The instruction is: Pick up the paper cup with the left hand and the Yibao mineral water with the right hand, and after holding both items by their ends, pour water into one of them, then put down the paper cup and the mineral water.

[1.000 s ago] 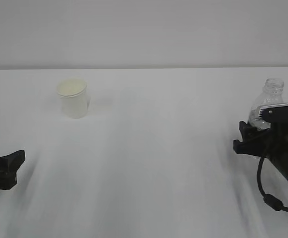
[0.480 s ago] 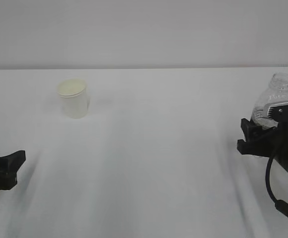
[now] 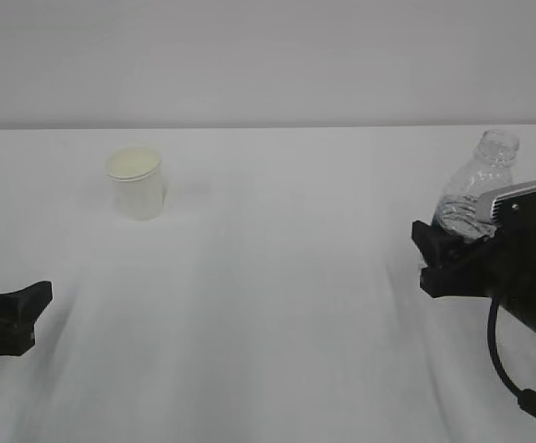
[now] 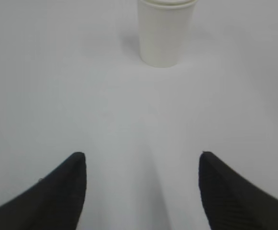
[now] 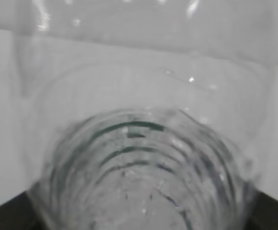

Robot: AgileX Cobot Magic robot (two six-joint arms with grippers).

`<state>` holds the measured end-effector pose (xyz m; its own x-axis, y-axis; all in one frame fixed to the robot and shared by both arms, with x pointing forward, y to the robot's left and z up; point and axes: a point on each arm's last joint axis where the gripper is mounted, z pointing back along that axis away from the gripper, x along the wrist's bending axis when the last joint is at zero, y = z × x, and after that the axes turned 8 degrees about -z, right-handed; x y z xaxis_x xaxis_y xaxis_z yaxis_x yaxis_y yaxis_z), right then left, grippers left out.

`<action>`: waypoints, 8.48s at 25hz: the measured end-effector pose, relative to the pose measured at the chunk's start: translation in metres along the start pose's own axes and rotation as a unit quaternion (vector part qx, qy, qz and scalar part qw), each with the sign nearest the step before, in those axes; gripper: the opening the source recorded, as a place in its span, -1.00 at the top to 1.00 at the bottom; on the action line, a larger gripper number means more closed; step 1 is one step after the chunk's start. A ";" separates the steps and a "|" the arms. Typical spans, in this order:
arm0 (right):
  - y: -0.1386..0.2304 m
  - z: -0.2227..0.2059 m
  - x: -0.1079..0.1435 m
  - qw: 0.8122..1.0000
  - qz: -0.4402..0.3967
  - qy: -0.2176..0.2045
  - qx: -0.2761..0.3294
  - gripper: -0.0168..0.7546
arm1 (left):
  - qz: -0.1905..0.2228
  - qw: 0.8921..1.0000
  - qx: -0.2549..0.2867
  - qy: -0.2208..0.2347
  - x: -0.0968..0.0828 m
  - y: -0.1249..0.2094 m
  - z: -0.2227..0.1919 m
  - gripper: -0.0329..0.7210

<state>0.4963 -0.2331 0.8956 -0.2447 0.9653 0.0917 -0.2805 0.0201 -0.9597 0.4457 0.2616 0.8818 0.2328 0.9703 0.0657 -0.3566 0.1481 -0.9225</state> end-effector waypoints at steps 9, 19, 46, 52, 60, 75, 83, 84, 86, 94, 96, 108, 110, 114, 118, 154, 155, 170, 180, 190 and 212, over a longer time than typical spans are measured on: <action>0.002 0.001 0.011 0.998 -0.012 -0.058 0.011 -0.34 | -0.001 1.000 0.000 0.001 0.000 0.000 0.000 -0.44; -0.006 0.007 0.005 0.998 -0.002 -0.058 0.026 -0.28 | -0.001 1.000 0.000 0.002 0.000 0.000 0.000 -0.42; -0.014 0.015 -0.018 0.996 0.000 -0.090 0.021 -0.26 | -0.002 1.000 0.000 0.003 -0.001 0.000 0.000 -0.39; -0.013 0.016 -0.015 0.994 0.002 -0.105 0.025 -0.26 | -0.002 1.000 0.000 0.003 -0.001 0.000 0.000 -0.39; -0.014 0.016 -0.014 0.993 -0.005 -0.112 0.023 -0.26 | -0.004 1.000 -0.001 0.007 -0.001 0.000 0.000 -0.39; -0.014 0.017 -0.011 0.991 -0.007 -0.128 0.026 -0.25 | -0.031 0.997 -0.033 0.057 -0.009 -0.013 -0.042 -0.58; -0.013 0.017 -0.011 0.991 -0.005 -0.130 0.026 -0.25 | -0.031 0.997 -0.036 0.057 -0.008 -0.012 -0.064 -0.58; -0.013 0.017 -0.011 0.991 -0.005 -0.130 0.026 -0.25 | -0.031 0.997 -0.034 0.058 -0.008 -0.011 -0.067 -0.58; -0.013 0.017 -0.011 0.991 -0.005 -0.130 0.026 -0.25 | -0.031 0.997 -0.033 0.058 -0.008 -0.009 -0.072 -0.58; -0.013 0.017 -0.010 0.991 -0.004 -0.133 0.027 -0.25 | -0.031 0.997 -0.032 0.058 -0.008 -0.004 -0.094 -0.59; -0.012 0.018 -0.010 0.991 -0.002 -0.133 0.032 -0.25 | -0.031 0.997 -0.032 0.058 -0.008 -0.003 -0.101 -0.62; -0.011 0.018 -0.011 0.990 0.001 -0.132 0.042 -0.25 | -0.033 0.996 -0.060 0.055 -0.007 -0.006 -0.140 -0.65; -0.011 0.018 -0.011 0.990 0.001 -0.132 0.042 -0.24 | -0.034 0.996 -0.066 0.054 -0.006 -0.008 -0.146 -0.65; -0.010 0.018 -0.011 0.990 0.001 -0.132 0.043 -0.24 | -0.034 0.996 -0.066 0.054 -0.007 -0.004 -0.155 -0.65; -0.010 0.018 -0.011 0.990 0.002 -0.132 0.044 -0.24 | -0.034 0.995 -0.074 0.053 -0.006 -0.006 -0.160 -0.65; -0.010 0.018 -0.011 0.990 0.002 -0.132 0.046 -0.24 | -0.035 0.992 -0.110 0.053 -0.005 -0.015 -0.202 -0.65; -0.010 0.018 -0.011 0.990 0.002 -0.132 0.046 -0.24 | -0.036 0.992 -0.108 0.053 -0.005 -0.015 -0.204 -0.65; -0.010 0.018 -0.011 0.990 0.002 -0.132 0.047 -0.24 | -0.030 0.992 -0.109 0.061 -0.005 -0.018 -0.229 -0.65; -0.009 0.018 -0.011 0.990 0.002 -0.131 0.048 -0.24 | -0.031 0.992 -0.104 0.067 -0.006 -0.018 -0.235 -0.64; -0.009 0.018 -0.011 0.990 0.002 -0.131 0.048 -0.24 | -0.031 0.992 -0.104 0.067 -0.006 -0.018 -0.235 -0.43; -0.009 0.018 -0.011 0.990 0.002 -0.131 0.049 -0.24 | -0.044 0.988 -0.127 0.077 -0.007 -0.039 -0.230 -0.32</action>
<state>0.4852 -0.2484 0.9082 -0.4746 0.8643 0.1664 -0.3642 -0.0207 -0.9311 0.6657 0.2050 0.8303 0.3953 0.9121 0.1088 -0.0950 0.1585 -0.9828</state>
